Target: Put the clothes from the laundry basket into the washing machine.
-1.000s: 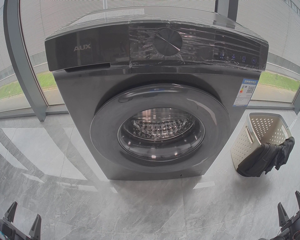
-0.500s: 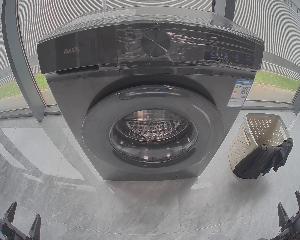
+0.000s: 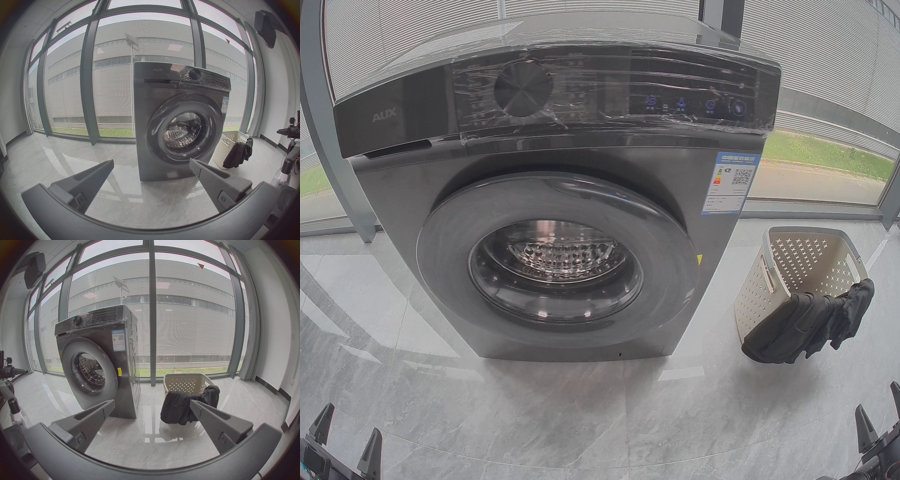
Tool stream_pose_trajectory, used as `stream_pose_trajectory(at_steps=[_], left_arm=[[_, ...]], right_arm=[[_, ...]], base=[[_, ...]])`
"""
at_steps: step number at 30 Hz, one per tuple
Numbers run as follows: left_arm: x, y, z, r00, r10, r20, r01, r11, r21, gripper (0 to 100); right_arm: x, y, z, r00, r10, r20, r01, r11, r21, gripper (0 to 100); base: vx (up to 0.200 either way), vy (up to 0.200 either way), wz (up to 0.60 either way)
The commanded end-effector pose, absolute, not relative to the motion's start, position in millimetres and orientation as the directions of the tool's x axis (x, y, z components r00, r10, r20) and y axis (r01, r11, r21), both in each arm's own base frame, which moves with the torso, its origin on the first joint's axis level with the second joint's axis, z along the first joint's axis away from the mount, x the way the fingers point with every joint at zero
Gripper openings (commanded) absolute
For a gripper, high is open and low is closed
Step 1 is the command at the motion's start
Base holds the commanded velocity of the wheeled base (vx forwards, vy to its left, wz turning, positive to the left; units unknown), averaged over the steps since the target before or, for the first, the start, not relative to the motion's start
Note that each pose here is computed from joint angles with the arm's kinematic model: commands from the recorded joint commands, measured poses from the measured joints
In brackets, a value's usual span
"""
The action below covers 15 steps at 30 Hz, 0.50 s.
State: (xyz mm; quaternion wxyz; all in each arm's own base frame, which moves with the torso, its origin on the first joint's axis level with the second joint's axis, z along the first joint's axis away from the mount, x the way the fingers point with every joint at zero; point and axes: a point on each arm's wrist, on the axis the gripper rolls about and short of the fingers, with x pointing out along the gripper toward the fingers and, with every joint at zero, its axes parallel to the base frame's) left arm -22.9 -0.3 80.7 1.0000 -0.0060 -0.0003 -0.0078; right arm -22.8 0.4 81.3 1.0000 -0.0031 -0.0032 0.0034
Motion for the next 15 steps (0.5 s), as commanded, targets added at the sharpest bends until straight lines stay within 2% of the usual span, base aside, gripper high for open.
stream_pose_trajectory(at_steps=[1, 15], left_arm=[[-22.8, -0.3, 75.3, 1.0, -0.015, -0.002, 0.015, 1.0, -0.014, 100], [-22.8, -0.3, 75.3, 1.0, -0.015, -0.002, 0.015, 1.0, -0.014, 100]], right_arm=[[-22.6, 0.3, 76.2, 1.0, 0.009, 0.003, -0.009, 1.0, -0.006, 100], [-22.6, 0.3, 76.2, 1.0, 0.009, 0.003, -0.009, 1.0, -0.005, 100]], base=[[0.0, -0.2, 0.0], [0.0, -0.2, 0.0]])
